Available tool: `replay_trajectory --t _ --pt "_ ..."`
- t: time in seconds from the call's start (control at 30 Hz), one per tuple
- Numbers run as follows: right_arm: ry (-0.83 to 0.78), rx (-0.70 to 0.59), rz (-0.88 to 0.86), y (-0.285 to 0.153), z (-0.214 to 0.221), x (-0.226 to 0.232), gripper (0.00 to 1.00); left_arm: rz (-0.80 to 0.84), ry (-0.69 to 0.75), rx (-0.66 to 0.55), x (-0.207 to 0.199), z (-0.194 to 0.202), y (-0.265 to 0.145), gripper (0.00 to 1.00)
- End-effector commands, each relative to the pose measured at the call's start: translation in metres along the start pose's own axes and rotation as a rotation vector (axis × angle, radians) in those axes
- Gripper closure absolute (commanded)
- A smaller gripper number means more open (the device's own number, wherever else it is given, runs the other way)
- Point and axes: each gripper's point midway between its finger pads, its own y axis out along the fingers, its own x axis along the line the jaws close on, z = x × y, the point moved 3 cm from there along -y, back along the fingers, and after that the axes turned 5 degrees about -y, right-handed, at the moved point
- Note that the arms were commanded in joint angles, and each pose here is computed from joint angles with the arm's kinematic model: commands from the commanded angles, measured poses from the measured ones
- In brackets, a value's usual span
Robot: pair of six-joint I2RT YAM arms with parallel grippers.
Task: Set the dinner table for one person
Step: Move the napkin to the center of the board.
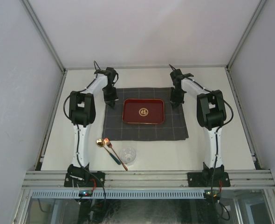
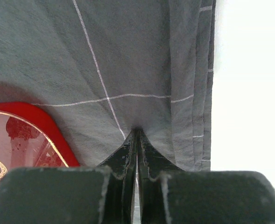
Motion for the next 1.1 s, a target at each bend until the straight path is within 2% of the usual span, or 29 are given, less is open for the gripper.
replay_trajectory --t 0.0,0.63,1.07 --pt "0.001 -0.036 0.003 0.003 -0.015 -0.007 1.00 0.025 -0.003 0.023 -0.007 -0.007 0.007 1.00" --pt "0.020 -0.053 0.019 -0.008 -0.026 -0.022 1.00 0.170 0.015 0.029 -0.035 -0.016 0.005 1.00" --pt "0.026 -0.063 0.014 -0.011 -0.040 -0.030 1.00 0.190 0.033 0.054 -0.045 -0.007 0.006 1.00"
